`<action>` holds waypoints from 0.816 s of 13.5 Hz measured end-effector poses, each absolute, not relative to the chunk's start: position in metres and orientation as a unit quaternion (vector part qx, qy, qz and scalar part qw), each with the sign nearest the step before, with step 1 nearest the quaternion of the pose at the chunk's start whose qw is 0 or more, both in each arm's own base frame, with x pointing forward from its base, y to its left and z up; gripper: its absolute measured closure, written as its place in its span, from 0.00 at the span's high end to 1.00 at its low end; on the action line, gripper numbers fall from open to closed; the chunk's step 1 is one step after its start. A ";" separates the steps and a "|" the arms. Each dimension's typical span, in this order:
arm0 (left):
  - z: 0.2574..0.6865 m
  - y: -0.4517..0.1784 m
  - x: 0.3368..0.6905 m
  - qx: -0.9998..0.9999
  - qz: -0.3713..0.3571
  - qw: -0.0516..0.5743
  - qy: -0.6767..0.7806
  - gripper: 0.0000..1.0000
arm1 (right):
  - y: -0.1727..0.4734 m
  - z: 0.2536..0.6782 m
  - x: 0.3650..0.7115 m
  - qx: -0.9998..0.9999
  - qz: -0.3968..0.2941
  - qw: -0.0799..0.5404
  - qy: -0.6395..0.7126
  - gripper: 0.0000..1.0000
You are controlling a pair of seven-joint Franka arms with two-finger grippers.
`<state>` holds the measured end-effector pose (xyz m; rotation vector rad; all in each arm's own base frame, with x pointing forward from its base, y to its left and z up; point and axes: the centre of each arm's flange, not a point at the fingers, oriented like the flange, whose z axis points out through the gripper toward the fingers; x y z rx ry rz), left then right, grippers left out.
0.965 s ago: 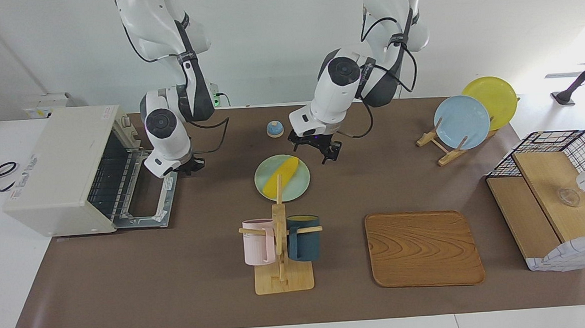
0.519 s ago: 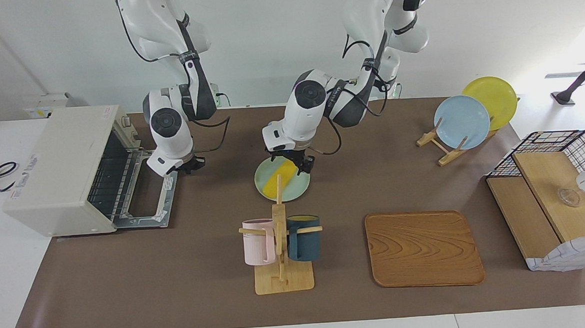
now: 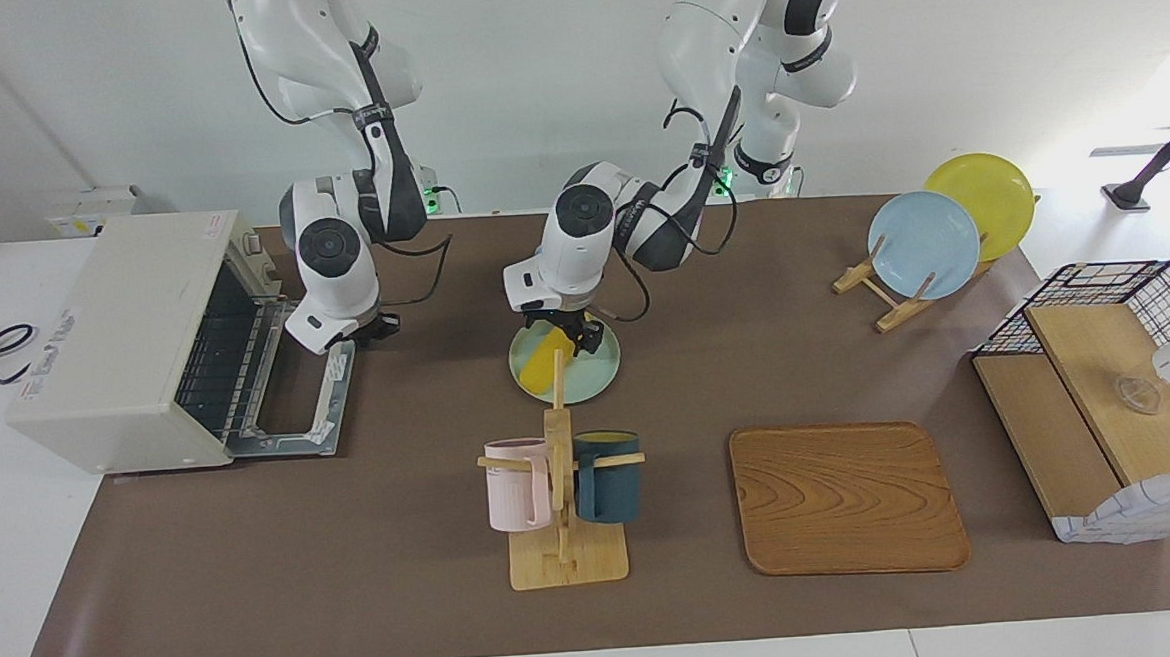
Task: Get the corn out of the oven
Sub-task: 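Grasp the corn with the left gripper while the right gripper withdraws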
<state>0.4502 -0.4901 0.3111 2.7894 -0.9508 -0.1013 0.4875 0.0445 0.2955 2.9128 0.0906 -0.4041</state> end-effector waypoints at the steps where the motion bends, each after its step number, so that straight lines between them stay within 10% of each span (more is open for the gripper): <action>1: 0.311 -0.488 0.453 0.942 -0.031 0.096 -0.319 1.00 | 0.045 0.296 0.487 0.985 -0.137 0.100 0.031 0.03; 8: 0.294 -0.483 0.447 0.944 -0.022 0.096 -0.315 1.00 | 0.051 0.342 0.495 0.976 -0.164 0.136 0.050 0.03; 11: 0.299 -0.483 0.449 0.947 -0.020 0.096 -0.305 0.62 | 0.030 0.389 0.500 0.972 -0.171 0.146 0.071 0.04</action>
